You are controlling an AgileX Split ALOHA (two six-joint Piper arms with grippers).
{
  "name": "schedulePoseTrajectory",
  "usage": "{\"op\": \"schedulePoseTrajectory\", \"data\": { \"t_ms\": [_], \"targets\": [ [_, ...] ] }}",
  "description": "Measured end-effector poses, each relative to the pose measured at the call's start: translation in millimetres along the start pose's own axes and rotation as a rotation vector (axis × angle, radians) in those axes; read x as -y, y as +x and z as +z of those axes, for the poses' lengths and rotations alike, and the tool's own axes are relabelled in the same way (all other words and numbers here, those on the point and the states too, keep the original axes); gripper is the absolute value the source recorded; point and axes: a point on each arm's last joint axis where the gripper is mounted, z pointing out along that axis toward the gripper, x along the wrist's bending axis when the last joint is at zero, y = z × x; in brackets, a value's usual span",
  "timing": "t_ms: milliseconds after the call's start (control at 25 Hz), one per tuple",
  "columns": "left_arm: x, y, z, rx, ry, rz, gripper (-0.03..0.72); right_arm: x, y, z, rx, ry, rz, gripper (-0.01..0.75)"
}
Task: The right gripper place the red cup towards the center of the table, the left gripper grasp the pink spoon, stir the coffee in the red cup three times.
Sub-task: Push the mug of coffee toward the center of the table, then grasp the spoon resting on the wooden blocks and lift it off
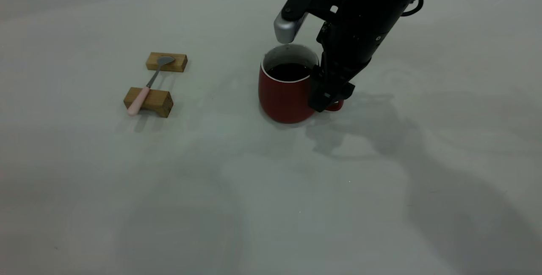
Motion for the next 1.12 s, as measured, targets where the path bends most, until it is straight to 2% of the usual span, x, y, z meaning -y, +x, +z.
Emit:
{"op": "schedulePoseTrajectory", "data": {
  "t_ms": [200,400,560,680,840,1120],
  "targets": [
    [0.0,0.0,0.0,0.000,0.000,0.000,0.461,-7.1,-2.6,-61.5,-0.061,0.071,0.138,0.665],
    [0.0,0.0,0.0,0.000,0.000,0.000,0.461,-10.1,0.2,-151.8,0.023,0.199,0.358,0.655],
    [0.0,0.0,0.0,0.000,0.000,0.000,0.461,-4.9,17.8,-224.4,0.074,0.284,0.582,0.645],
    [0.0,0.0,0.0,0.000,0.000,0.000,0.461,-3.1,28.9,-264.3,0.130,0.239,0.698,0.643],
    [0.0,0.0,0.0,0.000,0.000,0.000,0.461,6.8,50.5,-300.0,0.158,0.170,0.723,0.643],
    [0.0,0.0,0.0,0.000,0.000,0.000,0.461,64.3,117.6,-337.1,0.187,0.120,0.777,0.635]
  ]
}}
